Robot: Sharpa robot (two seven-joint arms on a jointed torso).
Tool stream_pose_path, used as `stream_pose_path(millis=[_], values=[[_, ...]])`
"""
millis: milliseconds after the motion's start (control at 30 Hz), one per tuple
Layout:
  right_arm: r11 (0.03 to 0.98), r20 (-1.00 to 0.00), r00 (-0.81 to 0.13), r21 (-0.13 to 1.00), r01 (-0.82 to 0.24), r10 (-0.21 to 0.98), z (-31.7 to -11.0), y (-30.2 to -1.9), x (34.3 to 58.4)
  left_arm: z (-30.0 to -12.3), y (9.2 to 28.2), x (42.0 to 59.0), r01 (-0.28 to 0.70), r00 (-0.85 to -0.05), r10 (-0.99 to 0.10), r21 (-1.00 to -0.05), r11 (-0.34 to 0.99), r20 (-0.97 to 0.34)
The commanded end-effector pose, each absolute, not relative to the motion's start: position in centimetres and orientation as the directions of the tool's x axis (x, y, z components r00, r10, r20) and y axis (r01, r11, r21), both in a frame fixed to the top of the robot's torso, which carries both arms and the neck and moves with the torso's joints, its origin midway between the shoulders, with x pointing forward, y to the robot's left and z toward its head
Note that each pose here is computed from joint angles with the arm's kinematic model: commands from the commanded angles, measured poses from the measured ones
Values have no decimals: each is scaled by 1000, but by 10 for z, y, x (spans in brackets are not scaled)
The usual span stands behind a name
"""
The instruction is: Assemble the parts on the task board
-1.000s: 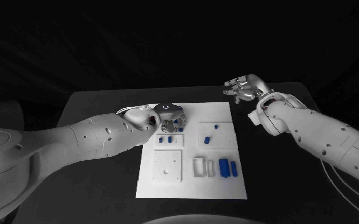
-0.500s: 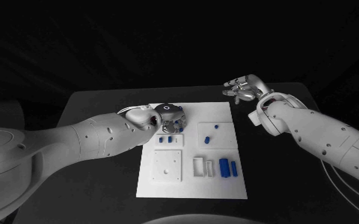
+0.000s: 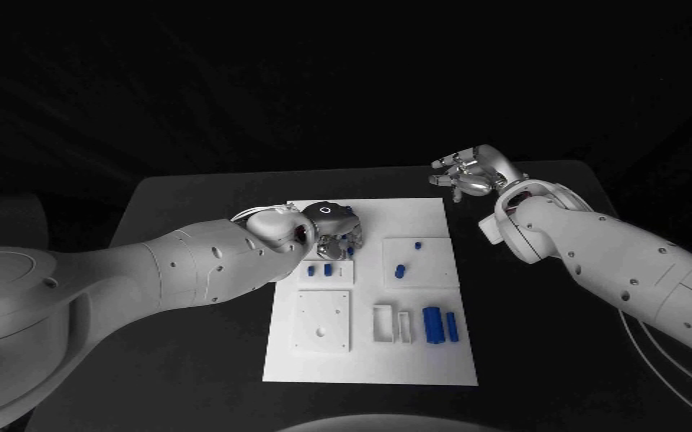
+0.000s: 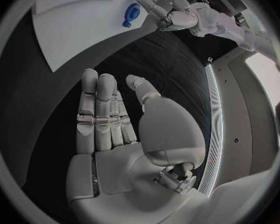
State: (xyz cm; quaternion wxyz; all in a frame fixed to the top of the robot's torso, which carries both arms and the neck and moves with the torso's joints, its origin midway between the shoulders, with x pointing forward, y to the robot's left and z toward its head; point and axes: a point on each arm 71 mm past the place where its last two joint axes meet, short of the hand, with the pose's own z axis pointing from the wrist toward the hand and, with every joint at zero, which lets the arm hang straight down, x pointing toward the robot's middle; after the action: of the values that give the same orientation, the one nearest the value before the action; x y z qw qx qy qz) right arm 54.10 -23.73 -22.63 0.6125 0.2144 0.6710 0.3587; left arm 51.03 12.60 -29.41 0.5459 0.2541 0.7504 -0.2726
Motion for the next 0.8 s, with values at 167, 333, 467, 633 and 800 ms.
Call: stream_pose_path(millis=[167,333,467,633,800], values=[[650,-669,-164,743,-159,725,-226,-235,541,-301,124,508,671,-332,115,-149,726,-936],[650,-669,-164,743,-158,725,-226,-235,541,-303,124,509,662,-350,128,-148,735,-928],[650,-669,-164,743,-158,725,-226,-235,541,-304,126,510,654,-358,135,-145,742,-924],[650,-669,-164,743,-158,725,-226,-236,541,-304,128,511,648,-359,136,-142,748,-923],[650,-669,-164,743,-158,725,-226,-236,541,-303,128,511,650,-349,128,-141,747,-928]])
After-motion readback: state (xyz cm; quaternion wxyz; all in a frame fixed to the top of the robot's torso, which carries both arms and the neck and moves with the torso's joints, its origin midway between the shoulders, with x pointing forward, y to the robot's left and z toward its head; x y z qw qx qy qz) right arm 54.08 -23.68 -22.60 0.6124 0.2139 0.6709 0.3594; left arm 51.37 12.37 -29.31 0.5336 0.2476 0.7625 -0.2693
